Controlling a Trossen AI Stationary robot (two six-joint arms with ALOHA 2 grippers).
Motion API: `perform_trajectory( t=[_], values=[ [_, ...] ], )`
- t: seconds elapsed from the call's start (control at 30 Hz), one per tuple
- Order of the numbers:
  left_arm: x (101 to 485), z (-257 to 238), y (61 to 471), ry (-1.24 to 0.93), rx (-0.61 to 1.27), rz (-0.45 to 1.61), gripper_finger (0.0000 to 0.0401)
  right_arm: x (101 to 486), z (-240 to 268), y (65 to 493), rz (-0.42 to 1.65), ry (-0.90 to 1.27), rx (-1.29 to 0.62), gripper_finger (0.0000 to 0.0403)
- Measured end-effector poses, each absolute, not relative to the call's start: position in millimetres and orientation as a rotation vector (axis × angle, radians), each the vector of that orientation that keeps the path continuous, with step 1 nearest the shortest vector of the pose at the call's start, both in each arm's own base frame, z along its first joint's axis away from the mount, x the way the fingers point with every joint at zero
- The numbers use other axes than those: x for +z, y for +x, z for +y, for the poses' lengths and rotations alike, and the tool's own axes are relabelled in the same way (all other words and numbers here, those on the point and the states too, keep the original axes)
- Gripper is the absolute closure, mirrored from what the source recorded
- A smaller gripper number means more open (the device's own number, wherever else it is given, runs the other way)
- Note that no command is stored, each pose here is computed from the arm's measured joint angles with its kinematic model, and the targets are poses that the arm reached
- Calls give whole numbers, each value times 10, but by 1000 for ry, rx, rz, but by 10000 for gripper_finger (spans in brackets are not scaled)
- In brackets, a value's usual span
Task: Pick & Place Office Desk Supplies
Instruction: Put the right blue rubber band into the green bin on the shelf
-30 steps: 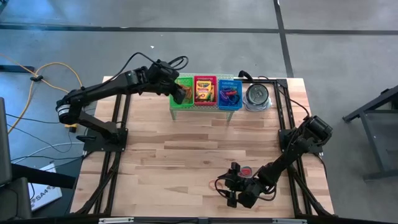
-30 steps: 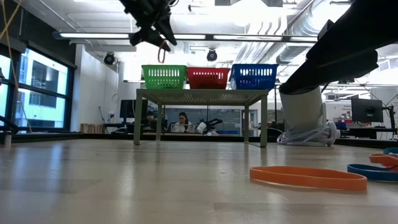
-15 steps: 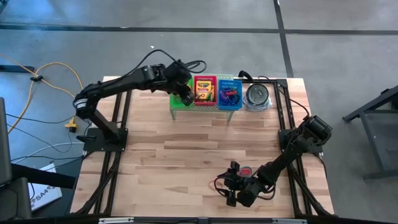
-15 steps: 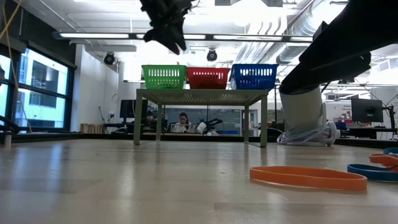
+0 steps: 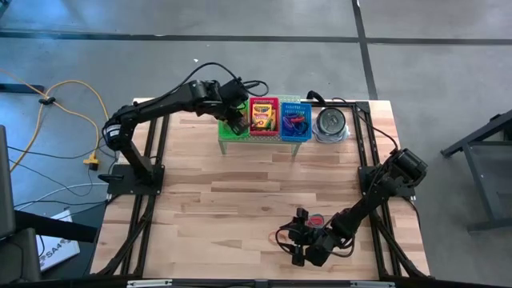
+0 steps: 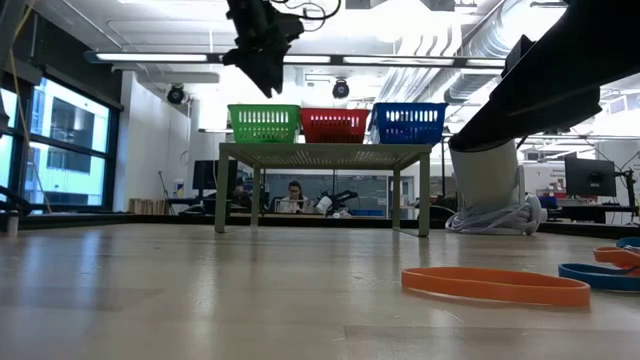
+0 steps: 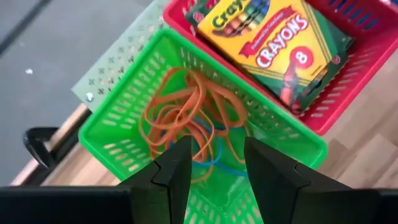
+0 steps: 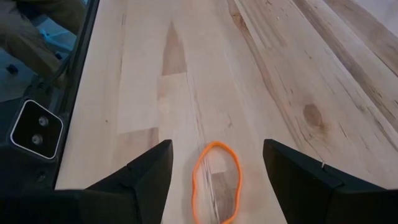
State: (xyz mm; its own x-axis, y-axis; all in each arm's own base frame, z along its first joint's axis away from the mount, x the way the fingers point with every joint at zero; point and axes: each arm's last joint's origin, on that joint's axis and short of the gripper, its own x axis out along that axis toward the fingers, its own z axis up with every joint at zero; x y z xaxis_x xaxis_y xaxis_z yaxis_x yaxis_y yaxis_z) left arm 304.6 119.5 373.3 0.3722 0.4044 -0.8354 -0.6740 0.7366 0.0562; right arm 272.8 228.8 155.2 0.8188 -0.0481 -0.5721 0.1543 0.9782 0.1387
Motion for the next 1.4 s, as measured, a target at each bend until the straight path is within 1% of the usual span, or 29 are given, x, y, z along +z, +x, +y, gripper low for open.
perform_trajectory(
  t=[0.13, 0.27, 0.47, 0.57, 0.67, 0.83, 0.93, 1.0, 1.07, 1.17, 1.27, 1.4],
  values=[
    [3805, 1069, 3039, -281, 676, 950, 260, 1552, 2288, 2728, 603, 181, -108, 163],
    [3907, 815, 3018, -254, 609, 924, 261, 1551, 2290, 2724, 603, 146, -102, 163],
    [3914, 270, 3071, -225, 472, 944, 261, 1586, 2400, 2605, 552, 39, -107, 163],
    [3890, -21, 3101, -183, 390, 960, 261, 1660, 2438, 2541, 533, 37, -97, 163],
    [3852, -320, 3090, -142, 309, 976, 261, 1768, 2455, 2459, 554, 51, -45, 163],
    [3616, -763, 3020, -102, 176, 1067, 261, 1990, 2489, 2236, 557, 93, -6, 163],
    [3357, -938, 3001, -99, 64, 1142, 261, 2056, 2525, 2061, 526, 60, -44, 163],
    [3197, -1014, 3011, -74, 13, 1152, 261, 2103, 2536, 1960, 505, 67, -66, 163],
    [3075, -1063, 3031, -60, 15, 1127, 261, 2131, 2545, 1887, 500, 99, -77, 163],
    [2940, -1138, 3100, -61, 43, 1020, 261, 2139, 2586, 1856, 502, 135, -52, 163],
    [2844, -1201, 3194, -106, 9, 893, 261, 2146, 2636, 1880, 484, 184, -25, 163],
    [2750, -1254, 3277, -174, -54, 767, 261, 2197, 2639, 1976, 438, 179, -2, 163]
  ],
)
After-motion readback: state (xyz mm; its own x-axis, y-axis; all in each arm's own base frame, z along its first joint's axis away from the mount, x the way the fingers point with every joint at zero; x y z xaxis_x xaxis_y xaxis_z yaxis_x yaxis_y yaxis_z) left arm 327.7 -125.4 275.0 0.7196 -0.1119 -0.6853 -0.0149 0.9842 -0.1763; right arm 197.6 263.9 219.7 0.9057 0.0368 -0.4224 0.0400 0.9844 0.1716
